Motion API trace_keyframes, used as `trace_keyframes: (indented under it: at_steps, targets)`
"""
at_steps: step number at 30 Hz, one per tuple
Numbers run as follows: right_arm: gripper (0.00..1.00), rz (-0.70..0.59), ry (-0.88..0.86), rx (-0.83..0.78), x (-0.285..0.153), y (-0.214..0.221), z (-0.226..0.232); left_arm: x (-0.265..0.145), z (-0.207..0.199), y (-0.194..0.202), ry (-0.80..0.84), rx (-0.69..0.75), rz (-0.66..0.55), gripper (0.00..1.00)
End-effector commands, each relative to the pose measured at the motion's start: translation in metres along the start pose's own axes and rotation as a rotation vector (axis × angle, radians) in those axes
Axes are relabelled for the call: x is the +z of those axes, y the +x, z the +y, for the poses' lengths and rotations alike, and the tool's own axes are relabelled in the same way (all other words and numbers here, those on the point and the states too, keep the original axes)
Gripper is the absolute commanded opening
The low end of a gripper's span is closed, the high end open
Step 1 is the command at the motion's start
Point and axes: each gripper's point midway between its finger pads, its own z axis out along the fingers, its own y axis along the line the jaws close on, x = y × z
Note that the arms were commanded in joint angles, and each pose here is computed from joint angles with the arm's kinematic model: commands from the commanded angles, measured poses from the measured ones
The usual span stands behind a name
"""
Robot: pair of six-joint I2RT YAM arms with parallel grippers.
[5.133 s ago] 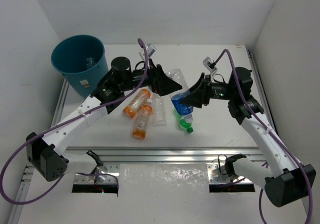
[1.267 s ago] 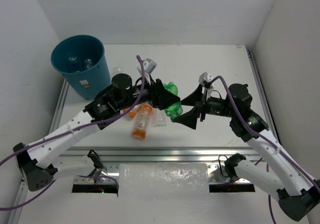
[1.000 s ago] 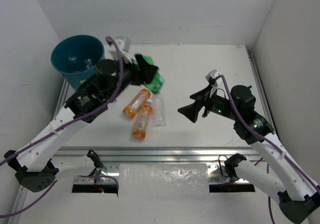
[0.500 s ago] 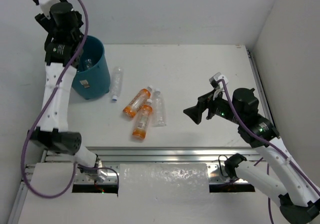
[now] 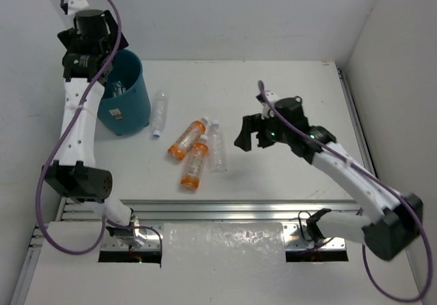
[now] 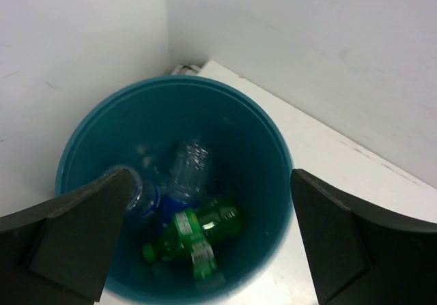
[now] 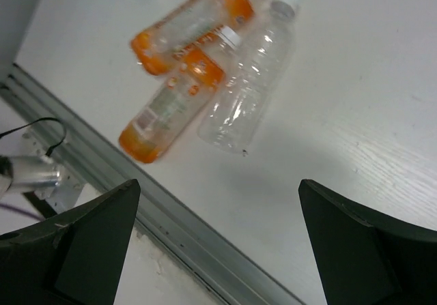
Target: Put the plastic bottles in the bin
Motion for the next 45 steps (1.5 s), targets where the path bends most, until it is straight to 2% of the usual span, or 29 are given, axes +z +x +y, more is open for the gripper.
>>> trace_keyframes:
  at_steps: [1, 2, 3, 4, 5, 6, 8, 11, 18, 21, 25, 26, 27, 28, 29, 30, 31, 33, 35, 36, 37, 38, 39, 40, 41, 42, 44, 45]
  targets:
    - [0.99, 0.042, 0.114, 0.106, 0.042, -0.007, -0.011, -0.080, 0.004, -0.048, 0.191, -0.090, -0.083, 1.00]
    - [0.99, 0.096, 0.162, 0.099, 0.063, 0.006, -0.017, -0.082, -0.003, -0.024, 0.246, -0.068, -0.031, 1.00]
    - [0.98, 0.097, 0.171, 0.096, 0.072, -0.001, -0.014, -0.109, 0.006, -0.030, 0.288, -0.084, -0.070, 1.00]
    - [0.97, 0.112, 0.184, 0.091, 0.080, 0.000, -0.014, -0.119, 0.009, -0.025, 0.313, -0.089, -0.079, 1.00]
    - [0.96, 0.167, 0.212, 0.083, 0.098, 0.014, -0.018, -0.115, 0.009, 0.003, 0.337, -0.067, -0.038, 1.00]
    - [0.96, 0.179, 0.231, 0.076, 0.103, 0.010, -0.016, -0.135, 0.020, 0.000, 0.349, -0.085, -0.073, 1.00]
    - [0.94, 0.229, 0.268, 0.064, 0.124, 0.019, -0.017, -0.139, 0.027, 0.022, 0.357, -0.070, -0.050, 1.00]
    - [0.92, 0.294, 0.330, 0.056, 0.145, 0.038, -0.023, -0.157, 0.033, 0.029, 0.400, -0.080, -0.054, 1.00]
    - [0.90, 0.399, 0.375, 0.052, 0.176, 0.075, -0.034, -0.162, 0.030, 0.038, 0.431, -0.060, -0.026, 1.00]
    - [0.82, 0.467, 0.362, 0.063, 0.186, 0.099, -0.037, -0.163, 0.028, 0.041, 0.454, -0.063, -0.028, 1.00]
    - [0.59, 0.491, 0.411, 0.091, 0.179, 0.115, -0.057, -0.167, 0.013, 0.052, 0.523, -0.048, 0.009, 1.00]
    - [0.56, 0.513, 0.442, 0.102, 0.168, 0.131, -0.068, -0.170, 0.009, 0.053, 0.547, -0.050, 0.016, 1.00]
    - [0.45, 0.470, 0.432, 0.112, 0.168, 0.125, -0.072, -0.172, 0.006, 0.054, 0.568, -0.054, 0.021, 1.00]
    - [0.39, 0.427, 0.426, 0.113, 0.158, 0.113, -0.074, -0.177, -0.004, 0.060, 0.628, -0.053, 0.044, 1.00]
    - [0.33, 0.422, 0.441, 0.103, 0.149, 0.118, -0.081, -0.180, -0.010, 0.064, 0.666, -0.060, 0.066, 1.00]
    - [0.21, 0.401, 0.433, 0.080, 0.143, 0.113, -0.080, -0.189, -0.022, 0.071, 0.743, -0.061, 0.097, 1.00]
    - [0.19, 0.341, 0.404, 0.047, 0.131, 0.093, -0.072, -0.192, -0.031, 0.077, 0.787, -0.077, 0.120, 1.00]
    - [0.17, 0.286, 0.392, 0.019, 0.113, 0.084, -0.069, -0.213, -0.057, 0.100, 0.931, -0.080, 0.194, 1.00]
    - [0.18, 0.157, 0.334, -0.024, 0.084, 0.051, -0.056, -0.237, -0.084, 0.106, 1.056, -0.104, 0.212, 1.00]
    - [0.18, 0.117, 0.261, -0.035, 0.076, 0.040, -0.044, -0.263, -0.102, 0.126, 1.174, -0.080, 0.275, 1.00]
    - [0.18, 0.089, 0.208, -0.059, 0.067, 0.035, -0.039, -0.275, -0.119, 0.125, 1.262, -0.106, 0.282, 1.00]
    - [0.18, -0.019, 0.108, -0.079, 0.048, 0.008, -0.018, -0.288, -0.128, 0.131, 1.346, -0.114, 0.312, 1.00]
    - [0.17, -0.043, -0.041, -0.085, 0.036, 0.000, 0.000, -0.312, -0.135, 0.146, 1.470, -0.103, 0.385, 1.00]
    - [0.17, -0.068, -0.112, -0.111, 0.027, 0.000, 0.009, -0.325, -0.146, 0.140, 1.551, -0.136, 0.369, 1.00]
    - [0.17, -0.170, -0.194, -0.156, 0.004, -0.020, 0.026, -0.345, -0.151, 0.143, 1.627, -0.132, 0.383, 1.00]
    - [0.17, -0.190, -0.298, -0.206, -0.009, -0.021, 0.042, -0.354, -0.156, 0.139, 1.660, -0.138, 0.352, 1.00]
    - [0.17, -0.260, -0.393, -0.267, -0.035, -0.028, 0.064, -0.378, -0.165, 0.138, 1.719, -0.119, 0.341, 1.00]
    - [0.17, -0.256, -0.471, -0.287, -0.044, -0.025, 0.077, -0.386, -0.168, 0.136, 1.752, -0.116, 0.330, 1.00]
